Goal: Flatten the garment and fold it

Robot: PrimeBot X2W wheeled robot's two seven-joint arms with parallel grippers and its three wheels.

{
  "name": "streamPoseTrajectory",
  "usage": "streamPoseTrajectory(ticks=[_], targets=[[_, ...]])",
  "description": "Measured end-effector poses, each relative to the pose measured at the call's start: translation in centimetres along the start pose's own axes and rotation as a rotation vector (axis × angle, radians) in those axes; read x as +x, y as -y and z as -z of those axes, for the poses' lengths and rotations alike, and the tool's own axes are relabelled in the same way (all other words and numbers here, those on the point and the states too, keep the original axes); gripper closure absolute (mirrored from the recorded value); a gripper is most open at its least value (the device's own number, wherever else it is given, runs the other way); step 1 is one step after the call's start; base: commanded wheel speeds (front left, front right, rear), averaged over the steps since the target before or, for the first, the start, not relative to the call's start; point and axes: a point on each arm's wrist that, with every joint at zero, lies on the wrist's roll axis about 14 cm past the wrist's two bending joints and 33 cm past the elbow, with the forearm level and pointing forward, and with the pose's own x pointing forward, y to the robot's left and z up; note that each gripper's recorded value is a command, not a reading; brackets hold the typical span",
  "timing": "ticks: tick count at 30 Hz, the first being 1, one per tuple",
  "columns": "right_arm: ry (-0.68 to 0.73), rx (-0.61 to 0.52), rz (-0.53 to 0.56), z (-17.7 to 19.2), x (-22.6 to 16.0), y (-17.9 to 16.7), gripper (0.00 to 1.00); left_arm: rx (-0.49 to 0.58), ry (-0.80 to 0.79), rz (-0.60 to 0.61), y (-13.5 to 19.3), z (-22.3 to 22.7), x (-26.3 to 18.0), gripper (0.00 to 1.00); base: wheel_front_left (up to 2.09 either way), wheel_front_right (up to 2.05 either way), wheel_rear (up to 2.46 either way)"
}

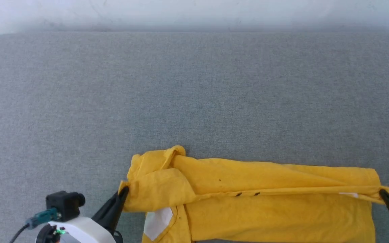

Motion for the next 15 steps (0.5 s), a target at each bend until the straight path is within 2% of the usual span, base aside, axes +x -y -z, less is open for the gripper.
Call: streamPoseTrajectory(ticks=[1,2,3,4,5,6,7,15], targets=[[-0.01,-0.001,0.005,0.4,0.0,0.1,1.0,0.0,-0.015,-0.006,-0.2,0.5,0.1,1.0,0.0,0.0,0.0],[-0.02,0.004,0.007,0.7,0.0,0.2,0.92,0.004,-0.027,-0.01,-0.3,1.0,0.1,0.9,0.0,0.0,0.0],[-0.028,0.007,0.008,1.1,0.0,0.1,0.24,0.005,-0.034,-0.015,-0.3,1.3,0.2,0.78,0.0,0.0,0.0],[-0.032,0.011,0.01,1.4,0.0,0.1,0.0,0.003,-0.039,-0.021,-0.4,1.6,0.3,0.74,0.0,0.0,0.0],[-0.034,0.013,0.012,1.6,0.0,0.1,0.0,0.002,-0.041,-0.023,-0.4,1.8,0.4,0.62,0.0,0.0,0.0],[-0.037,0.014,0.015,1.8,0.0,0.1,0.0,0.001,-0.039,-0.025,-0.4,1.9,0.6,0.42,0.0,0.0,0.0],[-0.035,0.018,0.017,1.9,0.0,0.2,0.0,-0.004,-0.028,-0.028,-0.4,1.8,0.8,0.0,0.0,0.0,0.0],[0.007,0.027,0.006,0.8,0.1,-0.1,0.0,-0.028,0.046,-0.04,-0.2,0.5,1.8,0.0,0.0,0.0,0.0]])
